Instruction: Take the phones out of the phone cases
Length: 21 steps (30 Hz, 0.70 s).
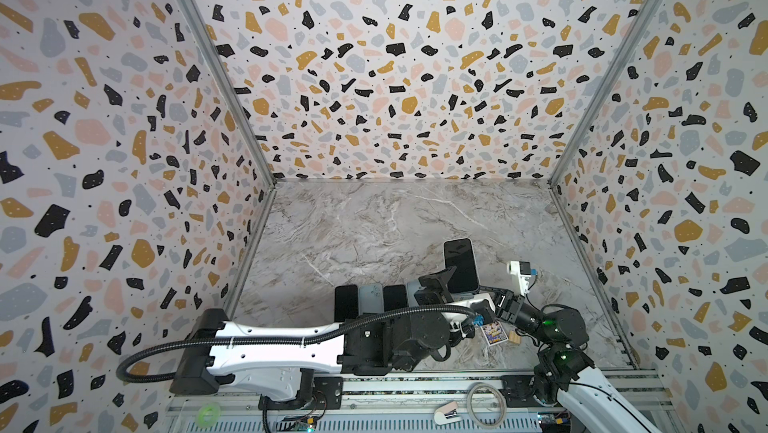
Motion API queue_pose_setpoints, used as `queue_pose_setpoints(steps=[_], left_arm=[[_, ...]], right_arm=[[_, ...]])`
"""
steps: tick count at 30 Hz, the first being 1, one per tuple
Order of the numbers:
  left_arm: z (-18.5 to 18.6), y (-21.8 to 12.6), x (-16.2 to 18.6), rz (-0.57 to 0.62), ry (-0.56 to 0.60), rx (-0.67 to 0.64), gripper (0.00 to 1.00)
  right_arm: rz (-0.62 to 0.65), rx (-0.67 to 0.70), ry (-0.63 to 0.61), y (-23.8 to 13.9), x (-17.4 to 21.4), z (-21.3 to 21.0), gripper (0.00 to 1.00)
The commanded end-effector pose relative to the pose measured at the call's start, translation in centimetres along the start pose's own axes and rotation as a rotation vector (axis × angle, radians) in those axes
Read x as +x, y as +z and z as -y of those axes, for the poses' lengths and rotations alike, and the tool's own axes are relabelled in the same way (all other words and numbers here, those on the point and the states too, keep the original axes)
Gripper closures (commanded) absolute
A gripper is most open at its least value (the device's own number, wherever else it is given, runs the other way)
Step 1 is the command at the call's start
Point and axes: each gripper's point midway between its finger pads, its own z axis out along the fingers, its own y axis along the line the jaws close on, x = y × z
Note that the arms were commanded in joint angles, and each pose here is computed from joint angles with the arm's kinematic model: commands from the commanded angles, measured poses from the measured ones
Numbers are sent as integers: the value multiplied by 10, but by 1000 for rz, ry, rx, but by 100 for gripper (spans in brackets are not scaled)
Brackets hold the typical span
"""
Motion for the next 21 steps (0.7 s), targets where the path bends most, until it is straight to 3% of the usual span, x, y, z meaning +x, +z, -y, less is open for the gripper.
queue_pose_setpoints(steps=[1, 21], left_arm=[[-4, 4, 2, -25, 71, -46, 6], [-6, 33, 11, -95, 121, -77, 15]], right_arm=[[16, -80, -76, -1, -5, -26, 100], [16, -76, -78, -3, -3, -24, 100]])
